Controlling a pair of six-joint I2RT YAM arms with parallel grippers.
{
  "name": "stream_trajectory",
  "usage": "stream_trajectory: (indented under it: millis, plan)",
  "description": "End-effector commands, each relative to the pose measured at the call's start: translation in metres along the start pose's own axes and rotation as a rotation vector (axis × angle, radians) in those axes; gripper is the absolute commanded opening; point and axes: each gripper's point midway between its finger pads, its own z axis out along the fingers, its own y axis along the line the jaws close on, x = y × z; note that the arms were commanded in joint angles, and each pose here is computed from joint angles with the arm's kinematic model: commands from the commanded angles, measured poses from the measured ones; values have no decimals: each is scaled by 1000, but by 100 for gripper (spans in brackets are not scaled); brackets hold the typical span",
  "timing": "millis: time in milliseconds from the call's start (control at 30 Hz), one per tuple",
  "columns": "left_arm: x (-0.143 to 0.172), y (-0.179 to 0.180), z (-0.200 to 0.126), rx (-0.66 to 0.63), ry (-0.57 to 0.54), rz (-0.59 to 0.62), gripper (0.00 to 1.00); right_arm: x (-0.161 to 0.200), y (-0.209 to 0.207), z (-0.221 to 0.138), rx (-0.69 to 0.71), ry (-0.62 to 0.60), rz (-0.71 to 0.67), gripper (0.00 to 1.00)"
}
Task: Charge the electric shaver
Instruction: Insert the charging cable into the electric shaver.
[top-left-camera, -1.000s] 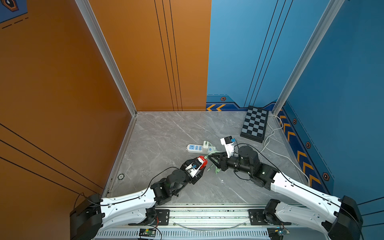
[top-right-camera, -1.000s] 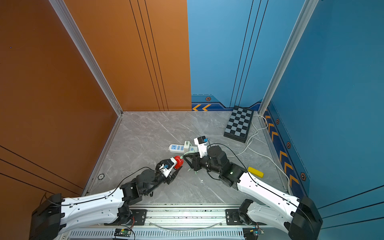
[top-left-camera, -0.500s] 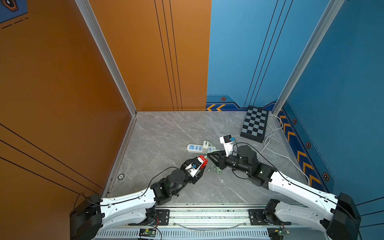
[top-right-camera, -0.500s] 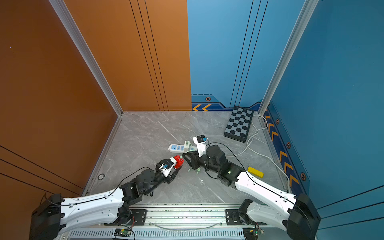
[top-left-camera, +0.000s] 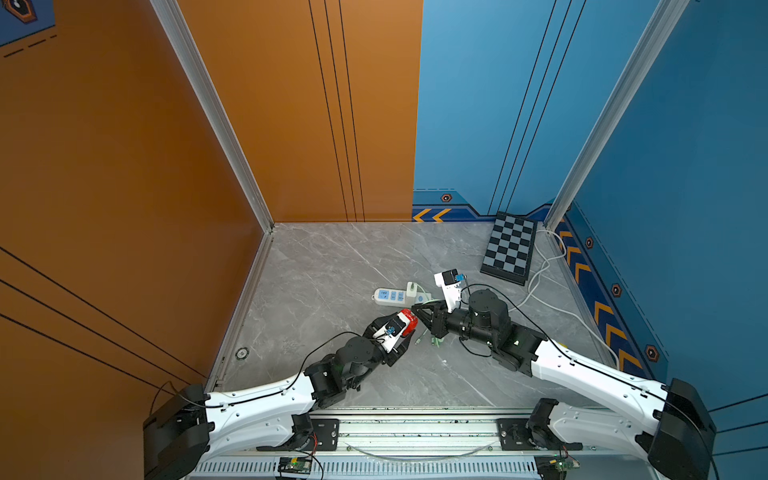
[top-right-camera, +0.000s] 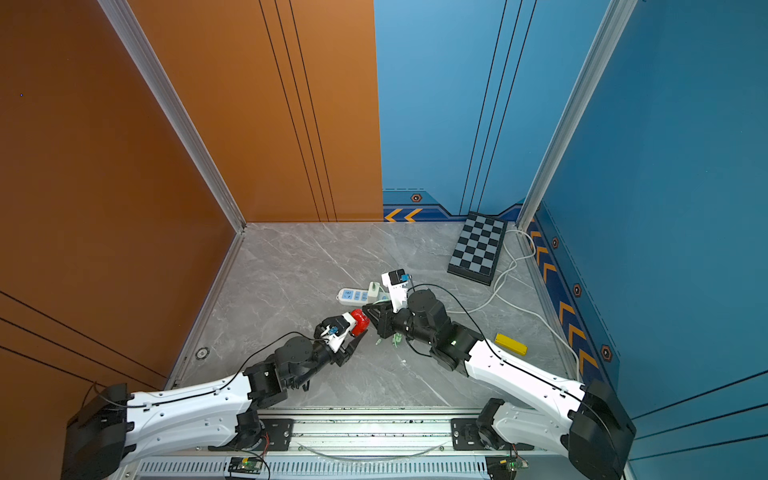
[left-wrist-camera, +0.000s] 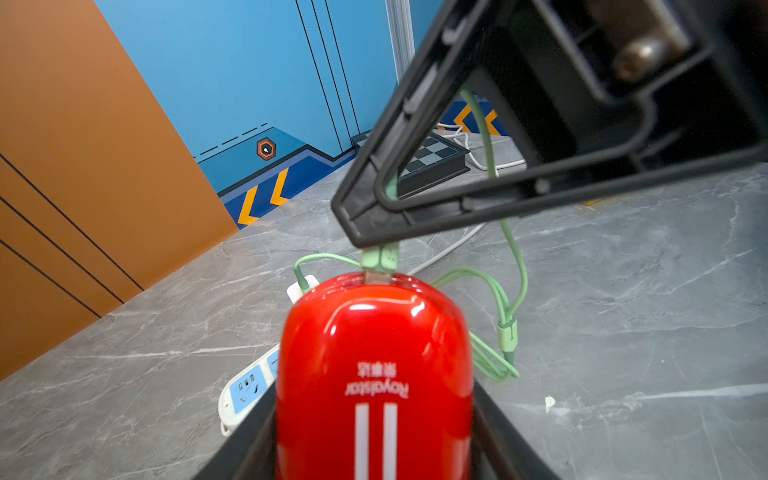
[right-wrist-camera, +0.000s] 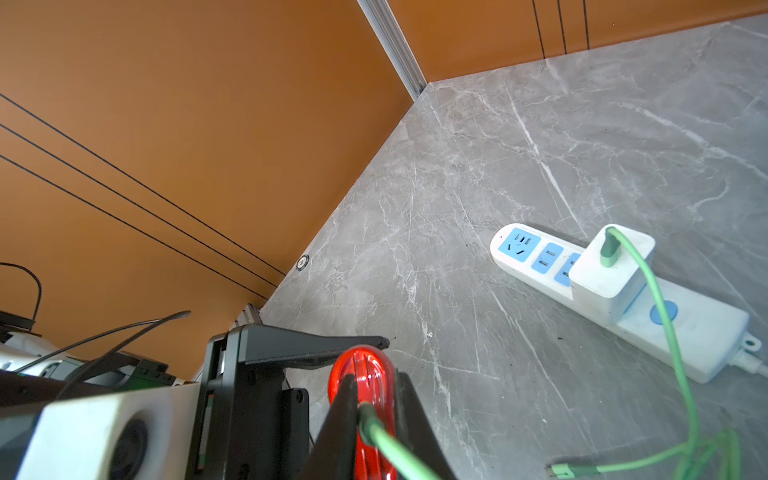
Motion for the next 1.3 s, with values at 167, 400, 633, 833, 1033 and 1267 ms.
stream_trajectory:
  millis: [167, 400, 633, 833, 1033, 1267]
  plan:
    - [-33, 3, 1, 1, -93, -45, 0, -12, 7, 1, 29, -26, -40, 2]
    - [-45, 4, 0, 1, -132, -60, 0, -6, 8, 5, 32, -15, -45, 0]
    - [-61, 1, -1, 23, -177, -58, 0, 3, 10, 13, 28, 22, -53, 0]
    - [-70, 1, -3, 27, -200, -57, 0, 16, 5, 15, 75, 64, -83, 0]
    - [-76, 2, -3, 31, -217, -61, 0, 27, 2, 17, 113, 100, -114, 0]
    - [-80, 3, -2, 32, -231, -69, 0, 39, -1, 21, 153, 139, -149, 0]
